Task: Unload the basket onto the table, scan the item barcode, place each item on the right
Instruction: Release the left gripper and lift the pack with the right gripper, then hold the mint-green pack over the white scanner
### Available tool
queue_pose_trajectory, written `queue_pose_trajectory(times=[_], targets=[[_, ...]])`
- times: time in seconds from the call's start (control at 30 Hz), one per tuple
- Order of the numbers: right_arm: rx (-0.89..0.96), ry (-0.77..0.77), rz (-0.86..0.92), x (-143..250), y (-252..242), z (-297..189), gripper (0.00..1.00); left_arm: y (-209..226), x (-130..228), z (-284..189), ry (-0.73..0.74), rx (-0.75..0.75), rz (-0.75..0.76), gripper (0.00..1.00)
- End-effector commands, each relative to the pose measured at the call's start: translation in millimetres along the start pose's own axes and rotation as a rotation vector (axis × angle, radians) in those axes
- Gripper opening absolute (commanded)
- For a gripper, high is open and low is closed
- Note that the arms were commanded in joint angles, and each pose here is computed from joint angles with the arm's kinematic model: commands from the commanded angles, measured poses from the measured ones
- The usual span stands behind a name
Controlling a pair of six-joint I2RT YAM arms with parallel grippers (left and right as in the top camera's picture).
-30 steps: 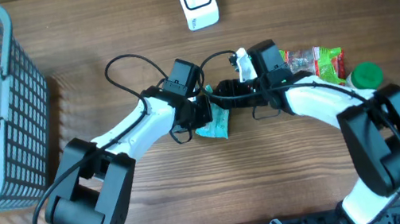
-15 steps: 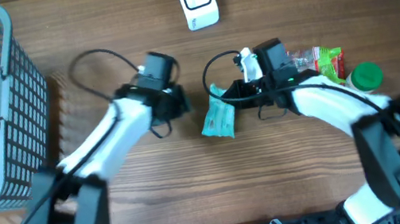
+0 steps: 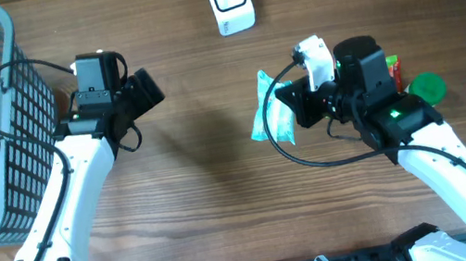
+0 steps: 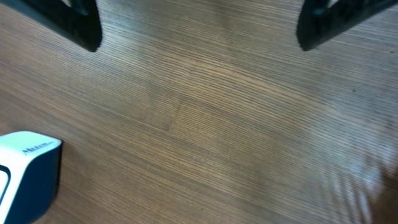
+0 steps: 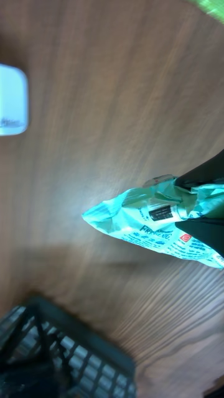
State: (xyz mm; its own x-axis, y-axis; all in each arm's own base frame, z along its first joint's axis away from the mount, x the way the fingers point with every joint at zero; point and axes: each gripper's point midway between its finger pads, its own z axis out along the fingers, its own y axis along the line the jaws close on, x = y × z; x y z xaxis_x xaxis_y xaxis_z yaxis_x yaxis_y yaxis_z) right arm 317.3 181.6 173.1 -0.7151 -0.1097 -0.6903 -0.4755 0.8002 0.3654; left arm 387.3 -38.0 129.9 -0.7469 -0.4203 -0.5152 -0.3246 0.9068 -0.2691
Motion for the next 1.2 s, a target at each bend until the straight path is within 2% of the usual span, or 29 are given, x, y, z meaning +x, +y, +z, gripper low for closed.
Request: queue_pose_trajectory(times=[0.0, 0.1, 0.2, 0.33, 0.43, 0.57, 0.73, 0.97, 1.17], targets=[[0.054, -0.015, -0.073, -18, -2, -13, 0.04, 7, -1, 2, -0.006, -0.034, 0.014, 1.00], [0.085, -0.042, -0.128, -47, 4, -33, 0.04, 7, -1, 2, -0.006, -0.034, 0.014, 1.00], [0.174, -0.119, -0.179, -98, 12, -75, 0.04, 7, -1, 2, -0.006, -0.034, 0.014, 1.00], [0.312, -0.140, -0.284, -151, 13, -116, 0.04, 7, -1, 2, -0.006, -0.034, 0.014, 1.00], [0.406, -0.151, -0.355, -192, 5, -120, 0.04, 7, -1, 2, -0.006, -0.034, 0.014, 1.00], [0.512, -0.185, -0.506, -241, -7, -79, 0.04, 7, -1, 2, -0.006, -0.034, 0.014, 1.00], [0.701, -0.134, -0.706, -256, -26, 4, 0.04, 7, -1, 2, -0.006, -0.034, 0.014, 1.00], [1.033, -0.036, -0.923, -245, -54, 112, 0.04, 7, -1, 2, -0.006, -0.034, 0.014, 1.00], [1.156, -0.075, -0.879, -223, -68, 165, 0.04, 7, -1, 2, -0.006, -0.034, 0.014, 1.00]])
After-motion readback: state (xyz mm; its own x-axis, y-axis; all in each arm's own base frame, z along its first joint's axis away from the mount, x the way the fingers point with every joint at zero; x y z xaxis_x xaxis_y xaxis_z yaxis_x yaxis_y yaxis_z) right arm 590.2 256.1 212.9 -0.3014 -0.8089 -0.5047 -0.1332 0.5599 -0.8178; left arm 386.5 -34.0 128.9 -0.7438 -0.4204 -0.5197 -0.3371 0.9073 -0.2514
